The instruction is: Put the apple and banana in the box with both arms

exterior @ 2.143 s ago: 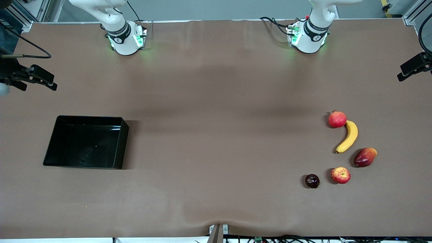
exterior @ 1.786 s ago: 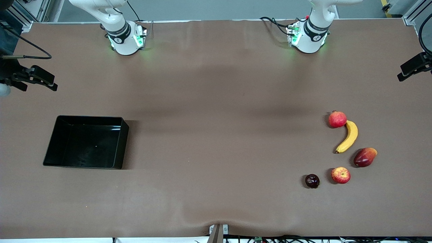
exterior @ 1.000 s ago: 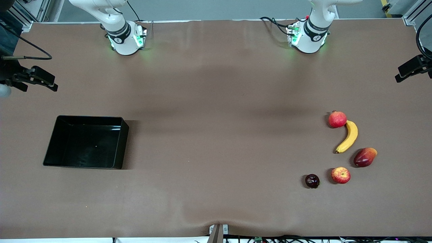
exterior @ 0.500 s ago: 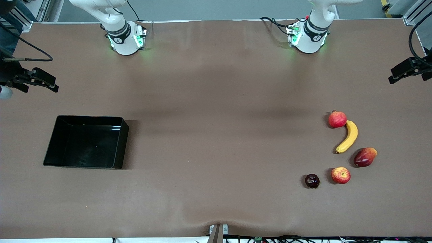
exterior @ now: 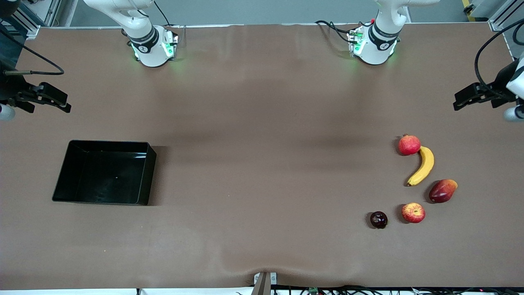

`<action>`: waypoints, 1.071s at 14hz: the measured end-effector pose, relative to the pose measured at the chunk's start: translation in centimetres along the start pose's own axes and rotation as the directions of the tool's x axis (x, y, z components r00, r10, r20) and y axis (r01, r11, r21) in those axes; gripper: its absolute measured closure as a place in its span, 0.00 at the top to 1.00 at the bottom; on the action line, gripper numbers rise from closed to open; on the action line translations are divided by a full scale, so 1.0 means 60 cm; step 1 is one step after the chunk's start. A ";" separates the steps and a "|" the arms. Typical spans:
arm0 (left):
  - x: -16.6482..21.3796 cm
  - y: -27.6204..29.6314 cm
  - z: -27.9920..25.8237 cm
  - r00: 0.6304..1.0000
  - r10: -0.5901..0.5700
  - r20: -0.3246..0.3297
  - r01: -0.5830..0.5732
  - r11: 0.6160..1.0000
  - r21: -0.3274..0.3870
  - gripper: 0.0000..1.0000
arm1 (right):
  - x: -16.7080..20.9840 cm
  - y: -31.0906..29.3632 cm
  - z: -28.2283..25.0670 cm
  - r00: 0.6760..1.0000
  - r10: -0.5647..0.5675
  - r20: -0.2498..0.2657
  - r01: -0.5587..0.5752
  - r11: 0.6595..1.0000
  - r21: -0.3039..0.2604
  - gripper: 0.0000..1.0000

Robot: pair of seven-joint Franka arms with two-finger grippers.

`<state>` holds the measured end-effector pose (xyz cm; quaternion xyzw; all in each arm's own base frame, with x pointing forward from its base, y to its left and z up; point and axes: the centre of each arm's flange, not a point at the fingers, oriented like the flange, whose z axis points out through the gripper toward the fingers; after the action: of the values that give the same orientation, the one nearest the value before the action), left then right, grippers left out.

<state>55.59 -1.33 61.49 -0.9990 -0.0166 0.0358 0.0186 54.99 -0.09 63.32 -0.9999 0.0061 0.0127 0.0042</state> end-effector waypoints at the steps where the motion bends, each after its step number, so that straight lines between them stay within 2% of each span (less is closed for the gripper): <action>1: 0.005 0.005 0.010 1.000 0.001 -0.002 -0.001 1.000 0.000 1.00 | 0.000 0.000 0.000 1.000 0.000 -0.001 0.000 1.000 0.000 1.00; 4: 0.018 0.030 0.041 1.000 -0.005 -0.013 0.005 1.000 0.000 1.00 | 0.000 0.000 0.000 1.000 0.001 -0.001 -0.001 1.000 0.000 1.00; 9: 0.037 0.044 0.103 1.000 -0.001 0.005 0.001 1.000 0.003 1.00 | 0.001 0.001 0.001 1.000 0.001 0.000 -0.001 1.000 0.000 1.00; 13: 0.073 0.048 0.206 0.998 -0.001 0.057 0.000 1.000 0.008 1.00 | 0.001 0.001 0.002 1.000 0.001 0.000 -0.001 1.000 0.000 1.00; 15: 0.101 0.038 0.268 0.999 -0.004 0.043 0.004 1.000 0.006 1.00 | 0.003 0.001 0.003 1.000 0.001 0.001 -0.001 1.000 0.000 1.00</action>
<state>60.55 -2.80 44.94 -0.9979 -0.0189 0.0573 0.0214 55.14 -0.15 63.12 -0.9999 0.0066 0.0134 0.0042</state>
